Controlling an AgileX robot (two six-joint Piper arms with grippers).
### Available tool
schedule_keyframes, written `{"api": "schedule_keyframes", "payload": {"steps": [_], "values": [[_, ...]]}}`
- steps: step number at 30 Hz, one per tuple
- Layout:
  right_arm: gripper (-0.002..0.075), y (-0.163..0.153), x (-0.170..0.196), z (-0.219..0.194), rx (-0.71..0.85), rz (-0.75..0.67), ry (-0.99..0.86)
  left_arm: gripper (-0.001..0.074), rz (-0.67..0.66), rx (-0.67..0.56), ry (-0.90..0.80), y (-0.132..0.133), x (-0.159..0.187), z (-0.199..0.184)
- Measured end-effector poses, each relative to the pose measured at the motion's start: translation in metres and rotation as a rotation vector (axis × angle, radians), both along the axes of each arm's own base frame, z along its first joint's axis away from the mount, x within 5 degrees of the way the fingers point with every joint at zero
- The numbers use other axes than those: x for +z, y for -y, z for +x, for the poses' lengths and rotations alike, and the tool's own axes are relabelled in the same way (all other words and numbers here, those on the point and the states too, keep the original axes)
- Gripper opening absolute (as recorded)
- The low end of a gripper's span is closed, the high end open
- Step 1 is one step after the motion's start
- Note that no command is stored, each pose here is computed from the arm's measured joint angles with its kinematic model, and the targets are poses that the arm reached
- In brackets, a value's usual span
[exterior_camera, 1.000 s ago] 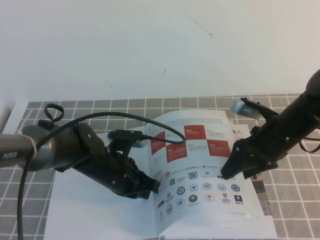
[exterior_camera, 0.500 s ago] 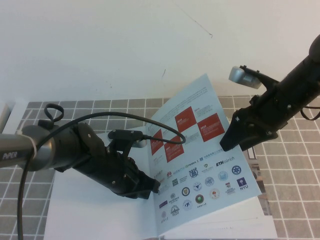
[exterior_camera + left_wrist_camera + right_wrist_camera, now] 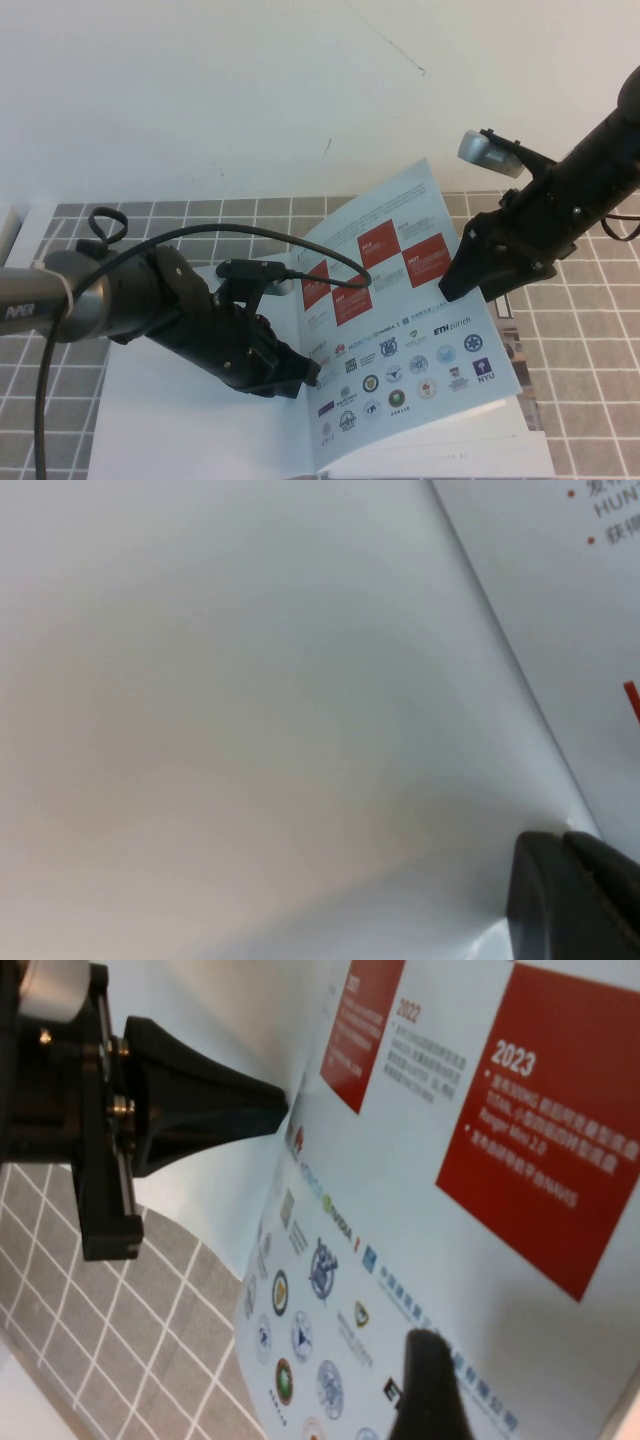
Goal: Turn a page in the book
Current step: Open the closed book
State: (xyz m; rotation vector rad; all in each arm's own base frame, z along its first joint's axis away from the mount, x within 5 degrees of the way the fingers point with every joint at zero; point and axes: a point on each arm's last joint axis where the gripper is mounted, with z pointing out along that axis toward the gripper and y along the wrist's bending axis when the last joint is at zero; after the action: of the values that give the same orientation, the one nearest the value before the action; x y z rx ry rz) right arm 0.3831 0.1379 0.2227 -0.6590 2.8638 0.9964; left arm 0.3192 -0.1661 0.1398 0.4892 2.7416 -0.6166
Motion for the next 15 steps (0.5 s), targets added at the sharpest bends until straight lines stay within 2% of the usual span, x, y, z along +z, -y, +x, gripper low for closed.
{"api": "schedule_keyframes", "payload": {"steps": [7,15], "values": [[0.0448,-0.008,0.001,-0.002,0.011,0.0,-0.002,-0.0004,0.0,0.0,0.0,0.0,0.0,0.0],[0.0448,-0.014,0.019,0.005,-0.014,0.012,0.035,-0.0004,0.0,-0.001,0.0,0.0,0.0,0.0]]}}
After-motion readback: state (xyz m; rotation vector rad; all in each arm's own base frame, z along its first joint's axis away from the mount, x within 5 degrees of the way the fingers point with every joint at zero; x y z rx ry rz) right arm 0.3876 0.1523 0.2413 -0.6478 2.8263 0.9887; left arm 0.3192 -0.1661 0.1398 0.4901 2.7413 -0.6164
